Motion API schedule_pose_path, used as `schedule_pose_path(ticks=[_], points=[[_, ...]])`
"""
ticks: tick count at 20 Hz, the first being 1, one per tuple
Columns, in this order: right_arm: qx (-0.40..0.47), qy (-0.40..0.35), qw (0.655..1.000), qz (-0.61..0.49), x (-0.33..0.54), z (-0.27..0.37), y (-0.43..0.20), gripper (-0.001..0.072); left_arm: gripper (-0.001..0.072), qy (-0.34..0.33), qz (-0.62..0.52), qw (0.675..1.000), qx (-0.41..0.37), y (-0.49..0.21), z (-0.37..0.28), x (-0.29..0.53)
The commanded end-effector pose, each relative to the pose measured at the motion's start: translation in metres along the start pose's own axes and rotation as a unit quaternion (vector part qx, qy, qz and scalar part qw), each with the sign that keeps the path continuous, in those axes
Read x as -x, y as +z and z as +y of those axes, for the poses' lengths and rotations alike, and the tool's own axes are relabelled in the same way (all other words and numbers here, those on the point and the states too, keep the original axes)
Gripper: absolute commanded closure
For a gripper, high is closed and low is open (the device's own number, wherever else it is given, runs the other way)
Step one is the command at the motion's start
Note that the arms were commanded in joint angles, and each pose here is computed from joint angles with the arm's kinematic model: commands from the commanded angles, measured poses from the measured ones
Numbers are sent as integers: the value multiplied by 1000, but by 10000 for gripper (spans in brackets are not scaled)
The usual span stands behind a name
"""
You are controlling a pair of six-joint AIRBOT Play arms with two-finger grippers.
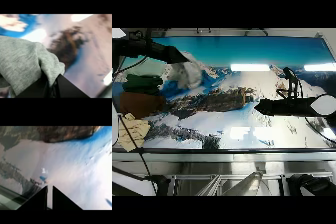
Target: Fold the shirts.
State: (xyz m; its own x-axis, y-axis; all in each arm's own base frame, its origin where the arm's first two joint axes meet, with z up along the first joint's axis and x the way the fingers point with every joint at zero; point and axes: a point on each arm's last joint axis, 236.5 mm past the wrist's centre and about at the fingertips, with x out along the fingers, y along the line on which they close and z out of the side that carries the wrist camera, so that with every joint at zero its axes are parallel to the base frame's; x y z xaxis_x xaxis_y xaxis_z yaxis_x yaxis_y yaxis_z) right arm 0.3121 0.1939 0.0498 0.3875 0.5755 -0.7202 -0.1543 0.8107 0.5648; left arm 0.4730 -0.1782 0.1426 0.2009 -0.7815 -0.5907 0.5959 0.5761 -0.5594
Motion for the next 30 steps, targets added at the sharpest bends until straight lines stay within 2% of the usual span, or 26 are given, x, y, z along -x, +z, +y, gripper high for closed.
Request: schedule_pose_path(ticks=[1,4,7,10,11,12,13,15,17,18,19,20,24,30], points=[[28,-29,999,17,1,-15,-7,693,687,-191,75,979,11,-55,-140,-9],[31,-45,997,55,6,-26,-24,693,687,-168,122,975,74,-124,-151,-66],[30,-47,995,79,10,-29,-35,693,687,-88,100,984,116,-162,-117,-100],[30,-46,995,87,11,-28,-39,672,679,-60,97,985,128,-185,-97,-116],[30,-46,994,94,12,-28,-42,457,374,-59,104,984,132,-191,-94,-117],[28,-46,993,108,13,-28,-49,136,-13,-65,109,982,137,-192,-93,-111],[27,-45,990,128,15,-28,-58,73,-13,-75,117,980,141,-188,-92,-95],[27,-47,986,158,19,-30,-72,73,-12,-76,150,972,163,-185,-79,-49],[29,-63,987,146,14,-42,-70,75,-12,-36,216,950,222,-225,-57,-9],[25,-77,988,135,5,-54,-69,123,-11,-19,222,944,243,-246,-50,-5],[11,-86,987,132,-6,-68,-72,239,-10,-11,193,944,267,-255,-44,-11],[-12,-83,986,145,-18,-75,-80,240,-9,-17,166,945,281,-264,-44,-23],[-54,5,975,217,-63,-62,-110,239,7,-52,172,936,303,-311,-56,-75],[-113,109,960,232,-103,-39,-116,253,8,-95,146,943,285,-268,-46,-129]])
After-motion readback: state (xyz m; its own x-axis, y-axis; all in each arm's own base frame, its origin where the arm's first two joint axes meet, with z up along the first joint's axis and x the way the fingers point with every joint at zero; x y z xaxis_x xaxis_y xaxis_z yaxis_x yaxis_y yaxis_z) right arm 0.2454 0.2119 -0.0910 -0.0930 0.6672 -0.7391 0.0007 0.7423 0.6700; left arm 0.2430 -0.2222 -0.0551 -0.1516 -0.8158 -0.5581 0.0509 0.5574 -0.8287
